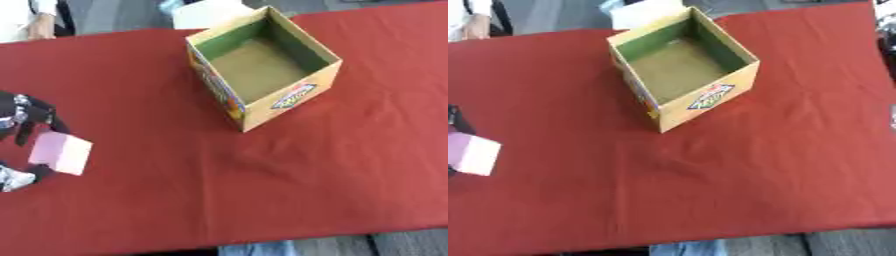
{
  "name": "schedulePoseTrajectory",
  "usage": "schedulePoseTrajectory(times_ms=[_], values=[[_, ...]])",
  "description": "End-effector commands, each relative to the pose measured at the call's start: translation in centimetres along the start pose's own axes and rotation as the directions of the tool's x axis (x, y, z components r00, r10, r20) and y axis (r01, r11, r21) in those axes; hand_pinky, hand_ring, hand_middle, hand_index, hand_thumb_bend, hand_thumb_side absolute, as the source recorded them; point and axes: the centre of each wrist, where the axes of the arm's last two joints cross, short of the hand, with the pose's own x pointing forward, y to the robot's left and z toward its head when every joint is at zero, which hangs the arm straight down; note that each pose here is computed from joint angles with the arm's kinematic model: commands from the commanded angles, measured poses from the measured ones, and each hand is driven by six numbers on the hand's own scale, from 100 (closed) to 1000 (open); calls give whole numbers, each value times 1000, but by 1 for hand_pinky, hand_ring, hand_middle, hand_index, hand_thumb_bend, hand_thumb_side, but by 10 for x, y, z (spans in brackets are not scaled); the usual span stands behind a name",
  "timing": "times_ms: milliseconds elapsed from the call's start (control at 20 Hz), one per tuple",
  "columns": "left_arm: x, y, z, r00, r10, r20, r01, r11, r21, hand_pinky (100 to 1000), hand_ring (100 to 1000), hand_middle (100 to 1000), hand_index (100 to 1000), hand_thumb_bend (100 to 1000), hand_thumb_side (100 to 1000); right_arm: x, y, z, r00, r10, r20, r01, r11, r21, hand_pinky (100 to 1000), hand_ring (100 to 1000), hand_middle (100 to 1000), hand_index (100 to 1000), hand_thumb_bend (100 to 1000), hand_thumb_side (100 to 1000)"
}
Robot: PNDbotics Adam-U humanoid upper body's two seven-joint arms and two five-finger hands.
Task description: Pick up objects on the table and place them in the box.
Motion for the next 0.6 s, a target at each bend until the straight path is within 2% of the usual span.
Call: schedulePoseTrajectory(times_ms=[50, 250, 600], values=[[3, 27, 6, 998, -64, 30, 62, 997, 50, 296, 440, 451, 586, 100, 134, 7, -4, -8, 999, 0, 40, 0, 1000, 9, 852, 771, 725, 792, 100, 1000], [12, 46, -1, 993, -93, 77, 86, 993, 86, 294, 439, 451, 585, 100, 137, 8, -2, -10, 999, -13, 49, 12, 1000, 18, 852, 771, 725, 792, 100, 1000], [30, 73, -17, 989, -109, 101, 94, 986, 137, 291, 439, 449, 583, 100, 122, 11, 1, -14, 997, -37, 64, 35, 999, 29, 853, 772, 725, 792, 100, 1000]])
